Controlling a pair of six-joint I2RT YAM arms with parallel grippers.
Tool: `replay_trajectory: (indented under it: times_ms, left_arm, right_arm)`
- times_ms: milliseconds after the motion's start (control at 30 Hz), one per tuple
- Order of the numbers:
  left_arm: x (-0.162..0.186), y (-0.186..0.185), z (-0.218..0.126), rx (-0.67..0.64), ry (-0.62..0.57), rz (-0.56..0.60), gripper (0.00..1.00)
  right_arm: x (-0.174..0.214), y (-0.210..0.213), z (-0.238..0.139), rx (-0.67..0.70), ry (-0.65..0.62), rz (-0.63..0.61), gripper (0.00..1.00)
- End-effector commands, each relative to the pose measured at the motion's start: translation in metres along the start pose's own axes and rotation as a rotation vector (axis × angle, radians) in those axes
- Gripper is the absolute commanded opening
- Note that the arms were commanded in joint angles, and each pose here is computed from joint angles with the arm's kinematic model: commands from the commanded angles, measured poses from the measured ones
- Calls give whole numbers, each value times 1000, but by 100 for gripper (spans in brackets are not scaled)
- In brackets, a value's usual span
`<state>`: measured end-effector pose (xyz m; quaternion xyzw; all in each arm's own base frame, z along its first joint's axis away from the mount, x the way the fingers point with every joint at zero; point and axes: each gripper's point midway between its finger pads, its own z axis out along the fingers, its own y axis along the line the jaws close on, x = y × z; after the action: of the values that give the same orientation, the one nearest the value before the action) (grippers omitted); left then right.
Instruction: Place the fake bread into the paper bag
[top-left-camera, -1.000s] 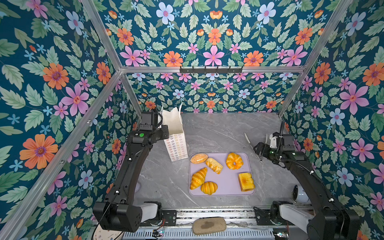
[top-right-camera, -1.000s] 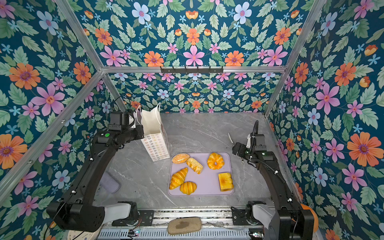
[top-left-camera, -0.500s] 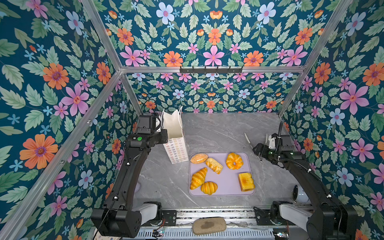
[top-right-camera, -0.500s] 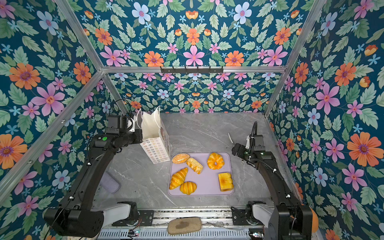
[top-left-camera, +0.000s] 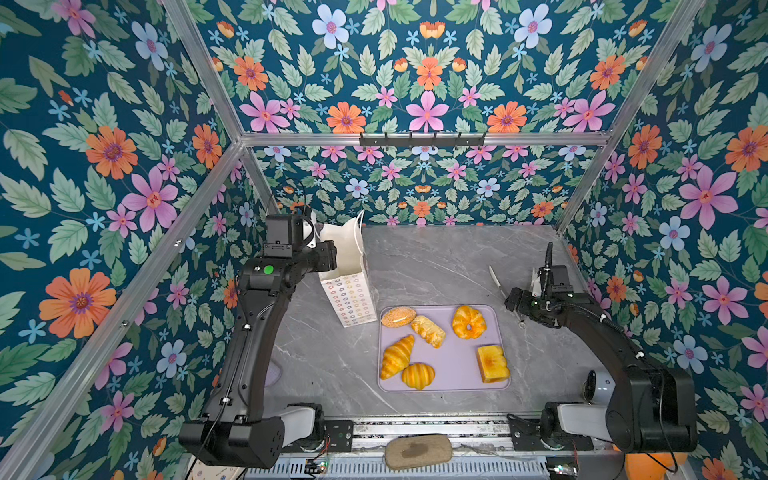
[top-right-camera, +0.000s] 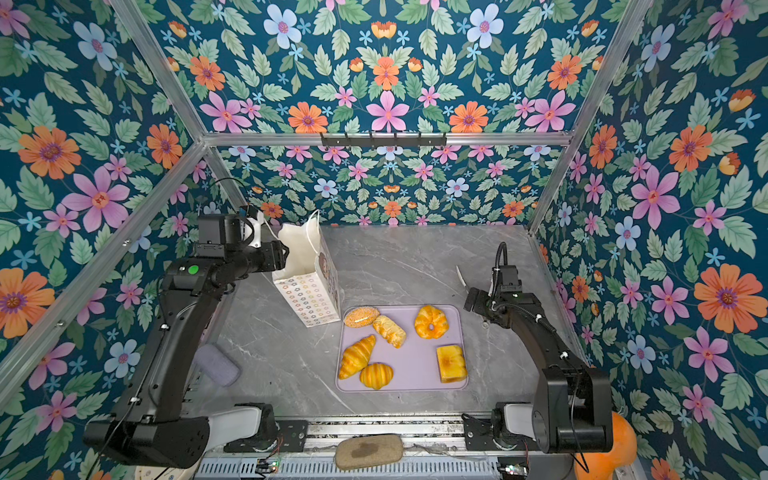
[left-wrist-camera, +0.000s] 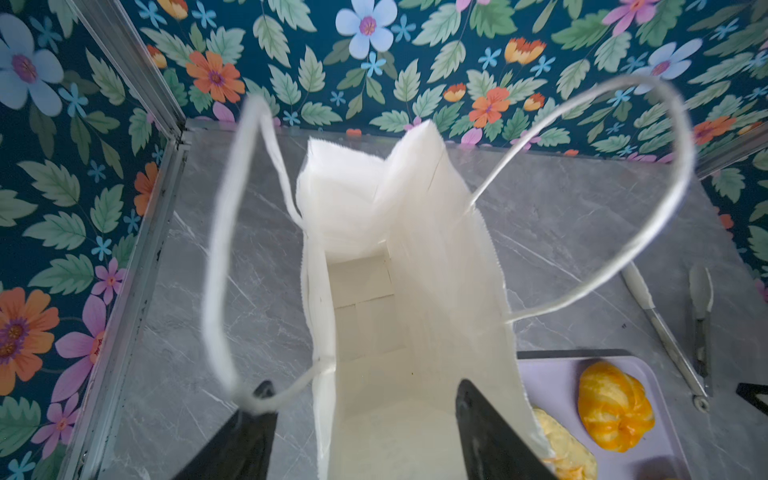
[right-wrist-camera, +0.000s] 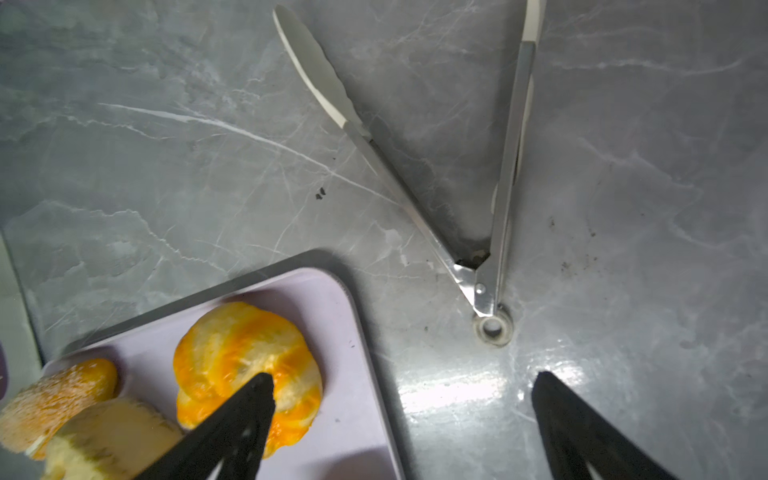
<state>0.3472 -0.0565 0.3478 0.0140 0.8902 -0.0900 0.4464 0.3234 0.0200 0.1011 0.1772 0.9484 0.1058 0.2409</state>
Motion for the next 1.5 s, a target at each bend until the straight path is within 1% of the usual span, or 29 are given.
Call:
replay_trajectory:
  times_ms: [0,67,133,333,467,633,733,833,1000,1133,1167,1233,1467]
  left_arm:
    - [-11,-11,-18,58,-45,9,72]
    - [-20,-23,-28,122,-88,13,73]
    - [-26,-40,-40,218,-125,25,73]
    - [-36,-80,-63,449,-205,65,73]
    - [-39,-102,-64,528,-214,93,71]
    - [-36,-151,-61,583,-198,188,71]
    - [-36,-174,-62,652,-195,196,70]
    - [-34,-193,-62,689,-195,215,70]
    - [-33,-209,-63,716,-187,235,70]
    - [-35,-210,-69,709,-199,246,70]
    - [-35,-210,-69,705,-202,247,70]
    - [-35,-209,-71,704,-206,252,70]
    - [-32,-209,-65,694,-193,251,70]
  right_arm:
    - [-5,-11,5,72,-4,-26,99]
    - [-5,-12,10,79,10,-38,99]
    - [-7,-12,13,83,17,-50,99]
    - [-15,-18,21,97,-2,-93,99]
    - [-23,-22,27,103,-11,-114,99]
    - [-27,-22,39,98,-5,-155,99]
    - [-28,-23,47,101,10,-179,99]
    - [-31,-25,52,118,18,-206,99]
    - [-36,-30,59,152,37,-233,99]
    - [-41,-29,60,157,37,-248,99]
    - [-35,-33,70,165,71,-248,99]
    - [-35,-33,73,157,80,-251,99]
    - [-32,-33,86,125,123,-230,99]
